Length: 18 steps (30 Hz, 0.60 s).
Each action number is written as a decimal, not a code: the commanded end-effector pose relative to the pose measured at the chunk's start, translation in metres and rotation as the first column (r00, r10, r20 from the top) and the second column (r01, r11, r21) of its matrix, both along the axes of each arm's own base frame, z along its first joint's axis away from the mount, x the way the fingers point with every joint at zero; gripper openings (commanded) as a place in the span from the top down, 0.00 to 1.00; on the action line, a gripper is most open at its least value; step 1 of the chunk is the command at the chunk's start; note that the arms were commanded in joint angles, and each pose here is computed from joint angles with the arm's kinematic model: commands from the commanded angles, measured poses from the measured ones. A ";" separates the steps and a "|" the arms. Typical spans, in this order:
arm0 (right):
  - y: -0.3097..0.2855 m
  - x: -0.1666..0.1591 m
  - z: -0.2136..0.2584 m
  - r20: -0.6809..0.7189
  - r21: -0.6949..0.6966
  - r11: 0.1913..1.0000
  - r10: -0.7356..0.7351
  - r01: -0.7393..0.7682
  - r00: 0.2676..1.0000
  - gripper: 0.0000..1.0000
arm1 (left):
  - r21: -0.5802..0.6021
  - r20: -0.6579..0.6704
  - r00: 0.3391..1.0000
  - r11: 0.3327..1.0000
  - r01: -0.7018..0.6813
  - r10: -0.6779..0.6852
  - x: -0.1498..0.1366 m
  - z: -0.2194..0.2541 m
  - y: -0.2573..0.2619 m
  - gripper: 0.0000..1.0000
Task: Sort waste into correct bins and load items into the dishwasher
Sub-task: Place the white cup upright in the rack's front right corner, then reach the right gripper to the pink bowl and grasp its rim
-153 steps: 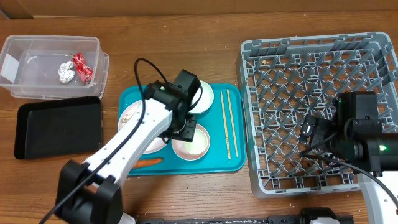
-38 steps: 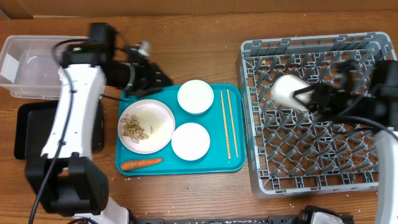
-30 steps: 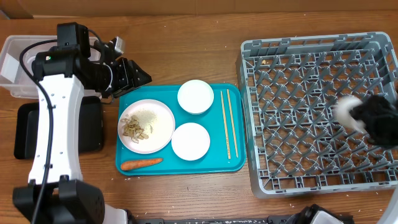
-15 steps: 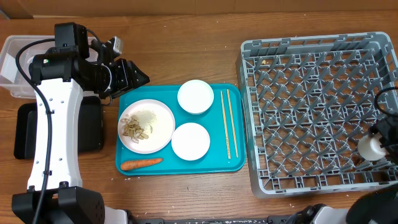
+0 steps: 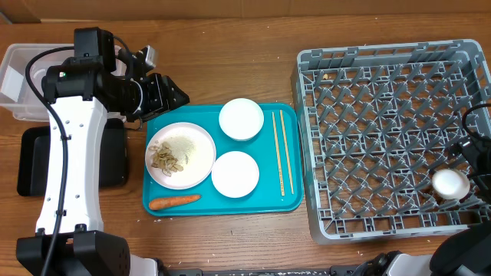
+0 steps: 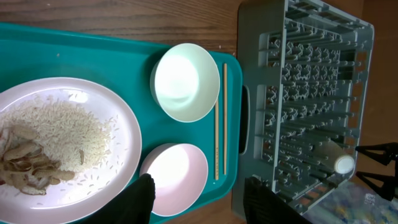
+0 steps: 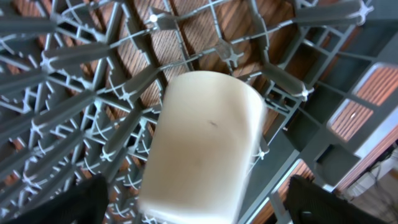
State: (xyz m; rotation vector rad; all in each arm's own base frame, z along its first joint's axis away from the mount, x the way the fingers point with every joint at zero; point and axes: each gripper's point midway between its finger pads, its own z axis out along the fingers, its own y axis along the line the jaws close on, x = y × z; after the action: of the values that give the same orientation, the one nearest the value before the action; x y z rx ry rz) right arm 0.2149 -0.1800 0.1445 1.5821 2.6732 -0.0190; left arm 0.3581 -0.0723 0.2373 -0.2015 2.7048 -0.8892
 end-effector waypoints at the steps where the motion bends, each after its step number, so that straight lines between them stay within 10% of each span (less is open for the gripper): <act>1: 0.001 0.000 -0.001 0.004 0.005 1.000 -0.005 0.005 1.000 0.05 | 0.012 0.038 0.999 1.000 0.028 -0.028 -0.001 0.009 -0.004 0.51; 13: 0.010 0.007 0.000 0.047 0.059 0.998 -0.002 -0.001 0.999 0.02 | 0.012 0.035 0.998 0.999 0.045 -0.046 -0.003 0.009 -0.010 0.50; 18: 0.060 0.053 0.027 0.379 0.203 0.924 0.232 -0.325 0.896 0.02 | 0.091 0.060 0.995 0.993 0.074 -0.080 0.001 0.004 -0.020 0.46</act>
State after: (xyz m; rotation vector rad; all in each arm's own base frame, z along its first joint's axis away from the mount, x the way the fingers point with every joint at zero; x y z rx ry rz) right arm 0.2365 -0.1571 0.1473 1.4393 2.6911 0.2510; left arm 0.3573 -0.0837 0.2366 -0.1499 2.7135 -0.8783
